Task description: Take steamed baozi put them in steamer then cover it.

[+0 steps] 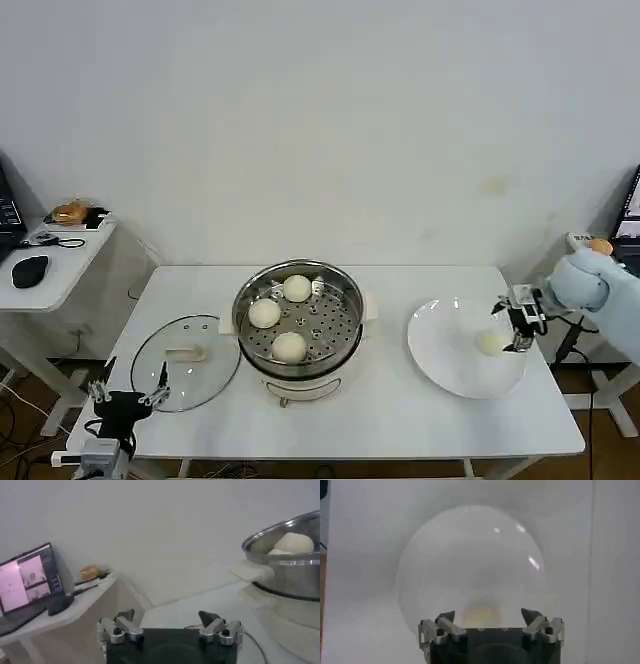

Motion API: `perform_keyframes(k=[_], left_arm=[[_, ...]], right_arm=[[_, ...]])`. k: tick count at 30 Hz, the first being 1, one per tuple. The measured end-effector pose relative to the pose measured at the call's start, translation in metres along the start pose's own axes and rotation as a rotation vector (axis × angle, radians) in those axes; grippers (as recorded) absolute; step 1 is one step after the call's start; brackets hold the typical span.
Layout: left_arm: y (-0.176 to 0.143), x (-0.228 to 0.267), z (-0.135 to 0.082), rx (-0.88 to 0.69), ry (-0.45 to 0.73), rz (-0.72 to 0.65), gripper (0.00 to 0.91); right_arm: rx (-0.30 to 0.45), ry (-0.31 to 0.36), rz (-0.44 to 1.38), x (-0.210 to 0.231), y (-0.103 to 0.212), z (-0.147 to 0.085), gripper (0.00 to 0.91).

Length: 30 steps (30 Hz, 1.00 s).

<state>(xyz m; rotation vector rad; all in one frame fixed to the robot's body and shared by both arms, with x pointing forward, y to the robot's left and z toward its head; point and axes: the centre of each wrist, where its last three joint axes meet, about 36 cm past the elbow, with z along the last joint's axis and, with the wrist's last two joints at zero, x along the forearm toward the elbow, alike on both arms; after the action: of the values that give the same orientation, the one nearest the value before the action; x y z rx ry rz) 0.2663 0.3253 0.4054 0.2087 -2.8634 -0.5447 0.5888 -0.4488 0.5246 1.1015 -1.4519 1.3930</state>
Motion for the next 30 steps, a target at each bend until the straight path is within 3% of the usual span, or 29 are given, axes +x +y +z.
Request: perform_keyframes(k=[23, 30], left_arm=[[0.008, -0.002, 0.002, -0.012, 0.008, -0.012, 0.907], [0.013, -0.003, 0.001, -0.017, 0.012, -0.015, 0.907]], right_arm=[[-0.059, 0.048, -0.035, -0.067, -0.012, 0.004, 0.907], [-0.066, 0.059, -0.040, -0.079, -0.018, -0.001, 0.806]])
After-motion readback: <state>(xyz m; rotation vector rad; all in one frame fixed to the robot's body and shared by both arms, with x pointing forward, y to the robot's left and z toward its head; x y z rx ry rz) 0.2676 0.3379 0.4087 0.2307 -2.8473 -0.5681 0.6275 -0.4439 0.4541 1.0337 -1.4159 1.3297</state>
